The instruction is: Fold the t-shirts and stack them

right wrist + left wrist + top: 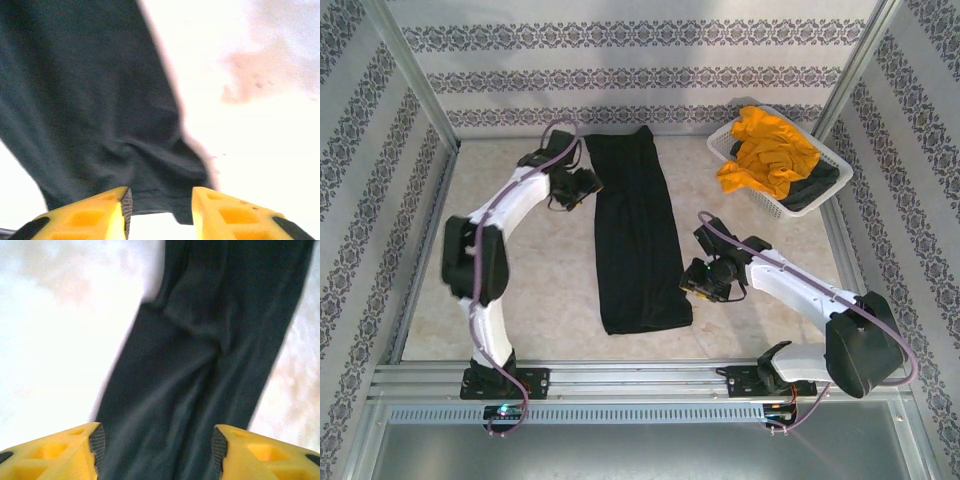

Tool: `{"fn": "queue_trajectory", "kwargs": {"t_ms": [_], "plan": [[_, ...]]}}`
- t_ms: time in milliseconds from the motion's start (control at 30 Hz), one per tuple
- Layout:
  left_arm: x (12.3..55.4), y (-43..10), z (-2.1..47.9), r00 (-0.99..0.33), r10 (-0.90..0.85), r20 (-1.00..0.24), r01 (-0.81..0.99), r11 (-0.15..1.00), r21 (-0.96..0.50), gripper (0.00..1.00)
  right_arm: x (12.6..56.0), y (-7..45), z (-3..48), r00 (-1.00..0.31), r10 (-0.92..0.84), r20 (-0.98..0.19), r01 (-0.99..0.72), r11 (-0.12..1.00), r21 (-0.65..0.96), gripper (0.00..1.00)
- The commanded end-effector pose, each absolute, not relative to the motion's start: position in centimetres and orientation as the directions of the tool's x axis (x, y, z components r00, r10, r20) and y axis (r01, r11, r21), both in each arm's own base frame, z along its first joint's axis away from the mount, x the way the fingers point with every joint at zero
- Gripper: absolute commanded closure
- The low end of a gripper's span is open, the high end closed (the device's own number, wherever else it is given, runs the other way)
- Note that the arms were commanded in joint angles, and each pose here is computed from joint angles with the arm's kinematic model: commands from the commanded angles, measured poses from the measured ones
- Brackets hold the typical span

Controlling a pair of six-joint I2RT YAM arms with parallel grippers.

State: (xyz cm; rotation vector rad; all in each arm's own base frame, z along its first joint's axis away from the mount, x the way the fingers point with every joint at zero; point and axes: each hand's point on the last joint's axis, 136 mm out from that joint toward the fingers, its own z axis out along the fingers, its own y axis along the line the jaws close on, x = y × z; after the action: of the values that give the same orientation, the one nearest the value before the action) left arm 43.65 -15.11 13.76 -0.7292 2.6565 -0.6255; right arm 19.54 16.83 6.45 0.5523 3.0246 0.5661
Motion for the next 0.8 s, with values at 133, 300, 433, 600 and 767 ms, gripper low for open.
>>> {"fn": "queue_trajectory", "kwargs": {"t_ms": [133,300,433,600,767], "plan": [[23.2,-18.2,7.2,-0.907,-0.357,0.224,-0.418,0.833,-0.363,0.44,16.7,17.8,3.8,-0.954,0.249,0.165,0.293,0.885,0.361,0.57],[16.2,-20.4,5.5,-0.889,-0.307,0.339,-0.423,0.836,-0.351,0.43,16.5,19.0,2.5,-0.956,0.222,0.193,0.278,0.897,0.343,0.61],[14.4,-21.7,4.4,-0.892,-0.273,0.361,-0.397,0.856,-0.332,0.43,16.3,19.4,1.4,-0.952,0.218,0.213,0.28,0.902,0.328,0.7],[15.2,-23.0,2.8,-0.894,-0.28,0.349,-0.399,0.852,-0.339,0.46,15.8,19.7,1.2,-0.955,0.209,0.208,0.268,0.909,0.318,0.83],[16.4,-23.9,1.2,-0.898,-0.291,0.33,-0.399,0.853,-0.335,0.65,15.1,19.4,1.2,-0.956,0.211,0.204,0.269,0.91,0.315,0.94]]}}
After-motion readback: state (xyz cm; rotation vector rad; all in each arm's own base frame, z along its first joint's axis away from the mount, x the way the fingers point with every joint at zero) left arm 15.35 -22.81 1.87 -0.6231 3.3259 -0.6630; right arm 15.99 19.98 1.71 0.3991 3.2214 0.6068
